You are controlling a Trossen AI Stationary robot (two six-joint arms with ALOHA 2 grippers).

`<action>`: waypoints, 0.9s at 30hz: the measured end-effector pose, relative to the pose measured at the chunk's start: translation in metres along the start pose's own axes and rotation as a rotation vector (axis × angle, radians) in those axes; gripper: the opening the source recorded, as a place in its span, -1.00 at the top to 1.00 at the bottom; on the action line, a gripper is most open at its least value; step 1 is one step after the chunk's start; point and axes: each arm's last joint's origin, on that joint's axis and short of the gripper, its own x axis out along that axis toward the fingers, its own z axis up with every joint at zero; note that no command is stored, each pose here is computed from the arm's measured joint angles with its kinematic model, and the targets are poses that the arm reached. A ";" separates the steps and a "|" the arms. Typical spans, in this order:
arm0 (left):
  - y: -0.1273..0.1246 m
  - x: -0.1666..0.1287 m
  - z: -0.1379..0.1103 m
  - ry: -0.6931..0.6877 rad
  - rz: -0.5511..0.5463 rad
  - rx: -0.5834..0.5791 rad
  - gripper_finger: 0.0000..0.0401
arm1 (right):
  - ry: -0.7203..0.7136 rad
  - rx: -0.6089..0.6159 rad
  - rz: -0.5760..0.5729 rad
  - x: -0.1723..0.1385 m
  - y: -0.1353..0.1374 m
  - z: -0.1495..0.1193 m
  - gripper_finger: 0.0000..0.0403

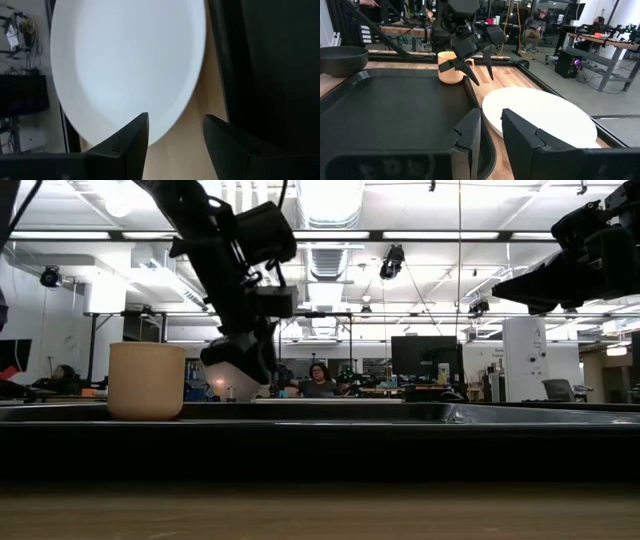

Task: Set up tray
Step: Put the white plate to the bottom of the orange mug on the black tray

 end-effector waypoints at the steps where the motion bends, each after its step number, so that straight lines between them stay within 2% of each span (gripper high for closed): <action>1: -0.001 0.002 0.001 -0.002 -0.001 0.001 0.16 | 0.000 0.000 -0.001 0.000 0.000 0.000 0.66; 7: -0.004 0.015 -0.001 0.022 -0.011 0.043 0.16 | 0.000 0.000 0.000 0.000 0.000 0.000 0.66; 21: 0.011 0.031 -0.007 0.028 0.024 -0.020 0.16 | 0.001 0.000 -0.001 0.000 0.000 0.000 0.66; 27: 0.008 0.031 -0.006 -0.013 -0.054 -0.018 0.16 | 0.001 0.000 -0.001 0.000 0.000 0.000 0.66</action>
